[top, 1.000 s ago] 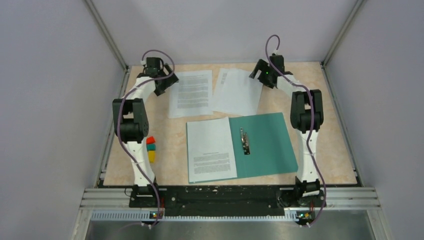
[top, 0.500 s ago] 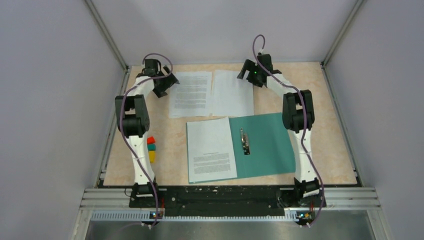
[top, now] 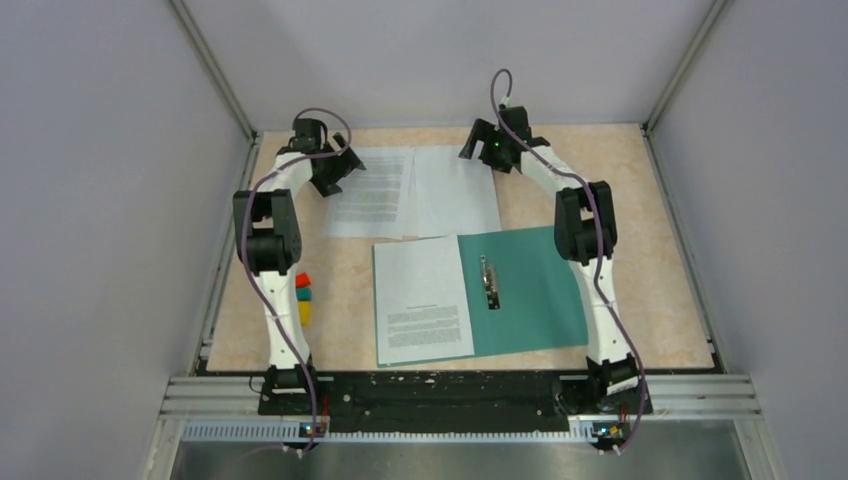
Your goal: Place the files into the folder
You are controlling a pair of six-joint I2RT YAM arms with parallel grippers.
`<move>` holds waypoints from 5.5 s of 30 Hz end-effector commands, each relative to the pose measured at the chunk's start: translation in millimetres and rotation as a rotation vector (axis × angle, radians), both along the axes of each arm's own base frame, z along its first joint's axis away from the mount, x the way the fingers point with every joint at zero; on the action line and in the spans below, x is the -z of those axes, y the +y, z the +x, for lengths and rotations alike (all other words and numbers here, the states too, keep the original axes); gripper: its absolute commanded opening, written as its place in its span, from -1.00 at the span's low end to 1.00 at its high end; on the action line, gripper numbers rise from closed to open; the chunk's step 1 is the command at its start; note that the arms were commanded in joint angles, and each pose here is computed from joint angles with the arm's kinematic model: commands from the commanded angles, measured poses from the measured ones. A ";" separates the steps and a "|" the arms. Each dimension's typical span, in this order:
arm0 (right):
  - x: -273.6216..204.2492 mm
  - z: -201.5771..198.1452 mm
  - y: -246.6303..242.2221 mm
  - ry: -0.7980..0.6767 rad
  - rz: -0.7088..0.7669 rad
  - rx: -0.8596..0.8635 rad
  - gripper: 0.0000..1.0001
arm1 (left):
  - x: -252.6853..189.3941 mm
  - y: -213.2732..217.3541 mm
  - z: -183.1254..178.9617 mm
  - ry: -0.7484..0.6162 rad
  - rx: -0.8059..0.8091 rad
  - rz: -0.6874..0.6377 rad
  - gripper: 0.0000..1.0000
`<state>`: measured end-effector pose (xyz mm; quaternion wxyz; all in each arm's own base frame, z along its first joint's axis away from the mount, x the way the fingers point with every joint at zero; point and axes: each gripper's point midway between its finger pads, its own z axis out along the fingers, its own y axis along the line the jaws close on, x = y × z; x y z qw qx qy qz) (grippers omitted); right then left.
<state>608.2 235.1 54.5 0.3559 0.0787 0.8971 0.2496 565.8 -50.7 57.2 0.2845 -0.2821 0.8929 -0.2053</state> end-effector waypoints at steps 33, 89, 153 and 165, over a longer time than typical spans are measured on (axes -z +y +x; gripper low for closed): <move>45.1 -40.6 -2.8 0.109 0.151 -0.274 0.86 | 11.1 15.4 -17.9 0.041 0.129 0.100 0.84; -62.6 -64.0 53.2 -0.026 0.456 -0.379 -0.74 | 21.7 25.1 -30.5 0.113 0.060 0.158 0.54; -22.4 -297.0 -165.5 0.177 -0.547 -0.088 -1.00 | -45.9 -162.8 -176.4 0.090 0.400 0.064 0.47; -22.1 -293.7 -141.8 0.105 -0.634 -0.216 -1.00 | -37.1 -164.6 -183.9 0.109 0.399 0.082 0.45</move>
